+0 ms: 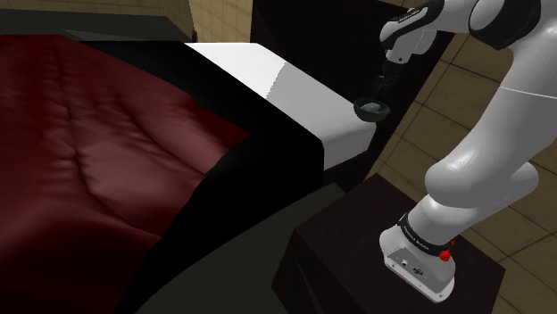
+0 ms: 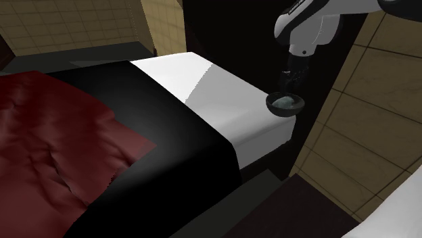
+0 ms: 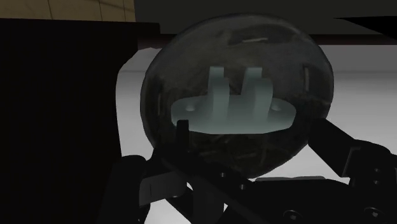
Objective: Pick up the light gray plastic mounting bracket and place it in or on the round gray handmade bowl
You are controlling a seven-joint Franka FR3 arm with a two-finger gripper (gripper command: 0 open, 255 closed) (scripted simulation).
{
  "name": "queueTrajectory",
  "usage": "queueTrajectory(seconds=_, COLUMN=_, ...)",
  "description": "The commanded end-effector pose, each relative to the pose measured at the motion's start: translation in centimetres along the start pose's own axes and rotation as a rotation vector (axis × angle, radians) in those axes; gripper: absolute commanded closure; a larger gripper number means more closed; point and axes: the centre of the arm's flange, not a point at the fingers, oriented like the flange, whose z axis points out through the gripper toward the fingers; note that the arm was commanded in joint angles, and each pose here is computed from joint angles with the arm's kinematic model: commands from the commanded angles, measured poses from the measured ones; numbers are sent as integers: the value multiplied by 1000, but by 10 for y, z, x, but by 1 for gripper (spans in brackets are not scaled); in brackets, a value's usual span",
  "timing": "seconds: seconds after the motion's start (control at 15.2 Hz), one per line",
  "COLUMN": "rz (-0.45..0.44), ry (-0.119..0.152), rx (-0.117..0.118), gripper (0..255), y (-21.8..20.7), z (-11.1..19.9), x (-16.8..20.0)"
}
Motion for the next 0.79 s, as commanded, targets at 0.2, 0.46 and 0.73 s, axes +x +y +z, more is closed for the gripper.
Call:
queueTrajectory(seconds=0.2, rz=0, ry=0, rx=0, gripper=0, y=0, z=-50, x=0)
queueTrajectory(seconds=0.46, rz=0, ry=0, rx=0, gripper=0, y=0, z=-50, x=0)
queueTrajectory(seconds=0.73, rz=0, ry=0, rx=0, gripper=0, y=0, z=-50, x=0)
